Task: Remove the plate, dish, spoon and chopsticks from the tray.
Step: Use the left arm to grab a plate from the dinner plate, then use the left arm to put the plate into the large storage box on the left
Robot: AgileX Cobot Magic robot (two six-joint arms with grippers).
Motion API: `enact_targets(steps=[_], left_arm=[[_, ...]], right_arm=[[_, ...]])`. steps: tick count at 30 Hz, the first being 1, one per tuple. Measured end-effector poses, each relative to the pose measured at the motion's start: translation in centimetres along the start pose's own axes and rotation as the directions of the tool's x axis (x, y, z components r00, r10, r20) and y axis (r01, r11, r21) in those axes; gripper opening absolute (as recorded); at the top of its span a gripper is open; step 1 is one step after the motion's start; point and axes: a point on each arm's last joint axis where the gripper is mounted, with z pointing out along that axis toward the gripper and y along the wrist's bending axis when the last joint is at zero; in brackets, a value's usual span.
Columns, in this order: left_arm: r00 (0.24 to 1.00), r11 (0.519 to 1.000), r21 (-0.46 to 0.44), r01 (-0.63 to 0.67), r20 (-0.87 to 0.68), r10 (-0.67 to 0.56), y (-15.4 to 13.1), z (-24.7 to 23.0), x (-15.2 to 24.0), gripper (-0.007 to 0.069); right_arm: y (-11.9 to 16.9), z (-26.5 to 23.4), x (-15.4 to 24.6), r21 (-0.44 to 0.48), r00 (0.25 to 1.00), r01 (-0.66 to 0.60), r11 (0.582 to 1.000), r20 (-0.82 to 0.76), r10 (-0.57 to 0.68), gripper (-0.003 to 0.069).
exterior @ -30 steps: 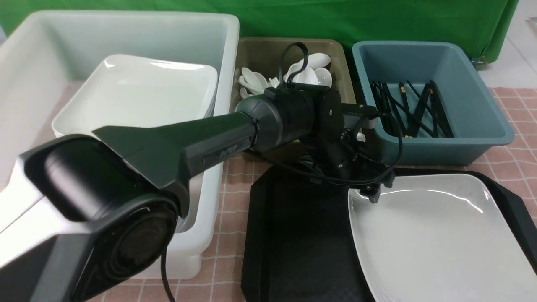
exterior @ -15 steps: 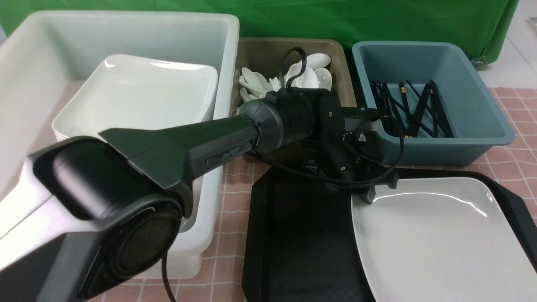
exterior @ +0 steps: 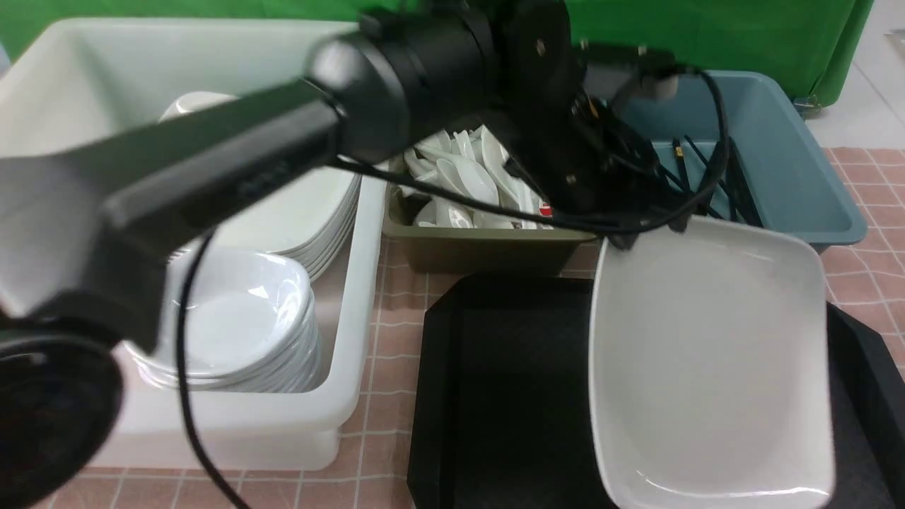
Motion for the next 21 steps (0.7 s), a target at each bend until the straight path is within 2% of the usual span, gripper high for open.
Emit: enact_targets(steps=[7, 15, 18, 21], left_arm=[[0.997, 0.997, -0.041, -0.067, 0.029, 0.068, -0.5, -4.6, -0.4, 0.0011], [0.986, 0.993, -0.066, -0.097, 0.130, 0.105, -1.4, -10.1, -0.8, 0.0012], [0.978, 0.989, -0.109, -0.102, 0.170, 0.120, -1.0, -12.5, -0.9, 0.0012], [0.970, 0.986, -0.155, -0.057, 0.225, 0.091, 0.8, -15.5, -0.9, 0.0012]], right_arm=[[0.0, 0.0, -0.1, -0.001, 1.000, 0.000, 1.000, 0.008, 0.000, 0.0030], [0.0, 0.0, -0.3, -0.003, 0.999, 0.000, 1.000, 0.033, 0.000, 0.0030], [0.1, -0.1, -0.6, -0.014, 0.999, -0.003, 1.000, 0.050, 0.004, 0.0030], [0.4, -0.4, -1.7, -0.045, 0.997, 0.000, 0.999, 0.077, 0.003, 0.0030]])
